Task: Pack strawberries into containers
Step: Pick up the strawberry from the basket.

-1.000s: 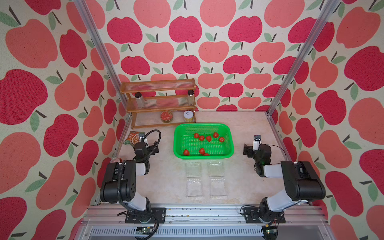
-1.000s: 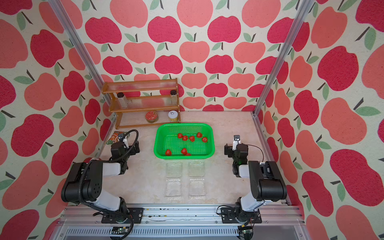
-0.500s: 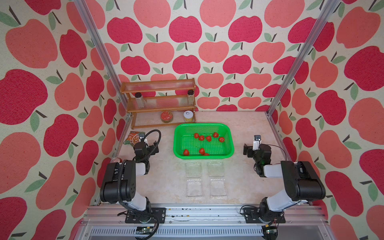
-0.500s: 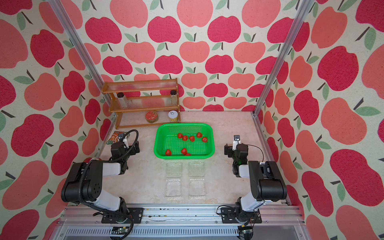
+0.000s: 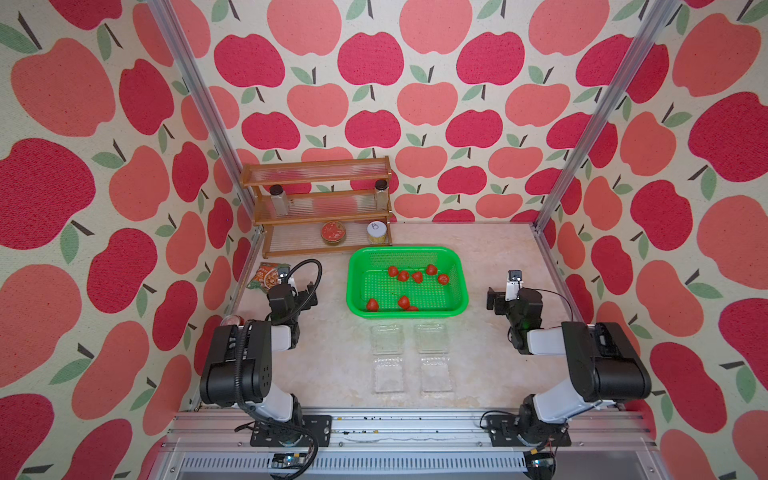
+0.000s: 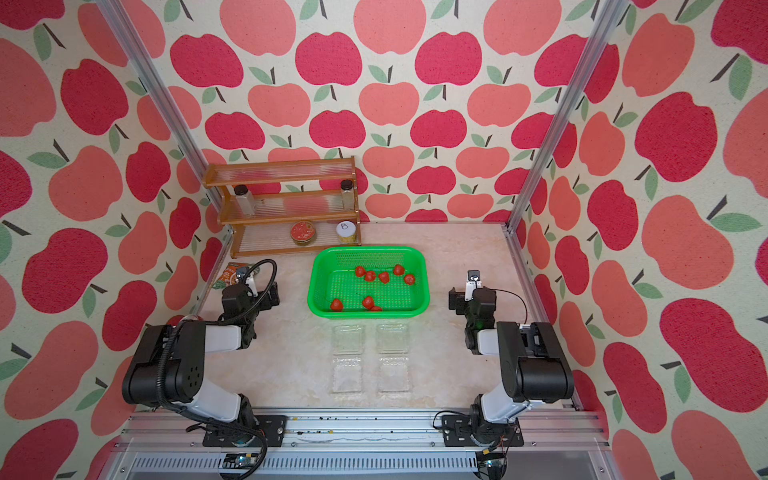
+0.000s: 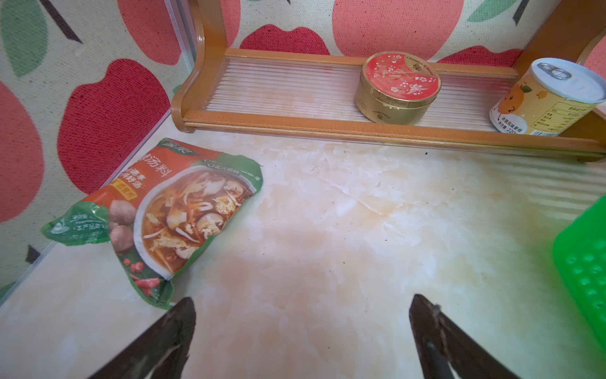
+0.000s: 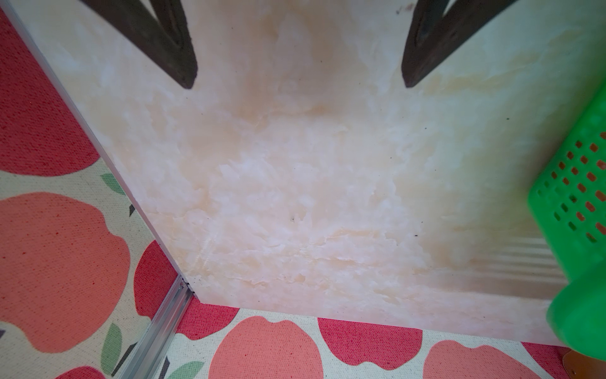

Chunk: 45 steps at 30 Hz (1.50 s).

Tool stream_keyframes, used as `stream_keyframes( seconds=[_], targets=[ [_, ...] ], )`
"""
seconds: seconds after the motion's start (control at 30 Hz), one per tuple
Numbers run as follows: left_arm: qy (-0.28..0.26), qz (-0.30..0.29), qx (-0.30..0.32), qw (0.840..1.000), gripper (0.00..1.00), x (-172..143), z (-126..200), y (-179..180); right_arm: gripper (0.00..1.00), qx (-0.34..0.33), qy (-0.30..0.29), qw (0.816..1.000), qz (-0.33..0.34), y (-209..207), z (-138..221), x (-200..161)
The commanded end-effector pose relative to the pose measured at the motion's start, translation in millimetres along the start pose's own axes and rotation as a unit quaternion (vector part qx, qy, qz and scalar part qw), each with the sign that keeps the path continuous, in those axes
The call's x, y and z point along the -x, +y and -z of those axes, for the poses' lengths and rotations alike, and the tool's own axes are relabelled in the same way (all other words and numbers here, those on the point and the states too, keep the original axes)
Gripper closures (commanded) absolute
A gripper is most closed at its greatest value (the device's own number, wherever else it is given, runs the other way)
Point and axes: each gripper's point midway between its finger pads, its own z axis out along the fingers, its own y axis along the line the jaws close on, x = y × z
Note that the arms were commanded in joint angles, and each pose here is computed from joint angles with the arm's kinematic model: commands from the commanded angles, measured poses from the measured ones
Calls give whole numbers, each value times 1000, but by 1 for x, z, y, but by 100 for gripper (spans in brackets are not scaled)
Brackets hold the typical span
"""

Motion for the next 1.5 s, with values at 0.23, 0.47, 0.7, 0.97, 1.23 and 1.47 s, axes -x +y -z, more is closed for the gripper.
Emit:
stream_keyframes(
  seconds=[0.23,0.47,0.7,0.97,1.23,1.47],
  targets=[
    [2,-7,-5,1000,1,-4,0,-1,4,-8,9,998,54,14,14,56],
    [24,-13,10,1000,1,11,0,-1,4,94,-31,994,42,79,56,137],
    [41,-40,28,998,14,106,33,-48,8,230,73,968,73,185,35,155],
    [71,9,-82,994,11,108,55,-143,24,338,206,915,82,279,2,108],
    [105,-20,-140,984,12,84,64,-195,44,360,261,894,56,302,-13,77],
    [120,-28,-136,983,12,70,60,-201,60,366,278,886,62,310,-11,69]
  ],
)
